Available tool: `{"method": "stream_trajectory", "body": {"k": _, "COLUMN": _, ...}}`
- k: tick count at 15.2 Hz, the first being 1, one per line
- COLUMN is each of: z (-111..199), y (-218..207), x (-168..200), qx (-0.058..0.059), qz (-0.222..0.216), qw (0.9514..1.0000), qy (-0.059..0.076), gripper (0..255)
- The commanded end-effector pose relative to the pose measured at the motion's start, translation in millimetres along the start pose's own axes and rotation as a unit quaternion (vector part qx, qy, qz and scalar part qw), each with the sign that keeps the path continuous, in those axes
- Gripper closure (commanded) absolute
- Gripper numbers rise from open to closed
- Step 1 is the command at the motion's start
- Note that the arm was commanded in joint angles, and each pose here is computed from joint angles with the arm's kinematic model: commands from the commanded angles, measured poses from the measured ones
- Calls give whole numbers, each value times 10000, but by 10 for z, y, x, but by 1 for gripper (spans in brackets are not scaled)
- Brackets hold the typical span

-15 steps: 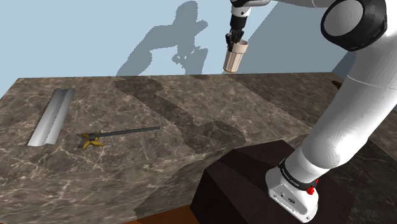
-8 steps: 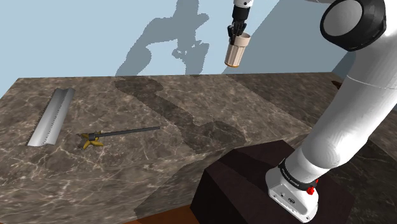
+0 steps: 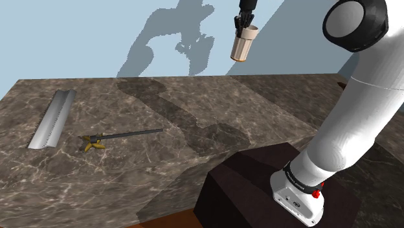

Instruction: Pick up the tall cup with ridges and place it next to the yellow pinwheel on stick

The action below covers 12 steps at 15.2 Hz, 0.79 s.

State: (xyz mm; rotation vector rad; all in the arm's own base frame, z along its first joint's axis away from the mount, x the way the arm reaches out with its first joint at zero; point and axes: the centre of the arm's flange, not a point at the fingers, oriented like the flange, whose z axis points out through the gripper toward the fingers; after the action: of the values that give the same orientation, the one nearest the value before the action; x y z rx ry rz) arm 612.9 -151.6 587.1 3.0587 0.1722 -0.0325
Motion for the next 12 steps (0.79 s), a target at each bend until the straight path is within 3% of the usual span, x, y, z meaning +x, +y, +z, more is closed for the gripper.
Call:
{"method": "stream_trajectory", "body": {"k": 1, "z": -118, "y": 4, "x": -4, "qx": -1, "qz": 1, "qw": 10000, "qy": 2, "gripper": 255}}
{"method": "stream_trajectory", "body": {"k": 7, "z": -392, "y": 24, "x": -12, "qx": 0, "qz": 1, "qw": 10000, "qy": 2, "gripper": 255}}
{"method": "stream_trajectory", "body": {"k": 12, "z": -440, "y": -615, "x": -165, "qx": -1, "qz": 1, "qw": 10000, "qy": 2, "gripper": 255}}
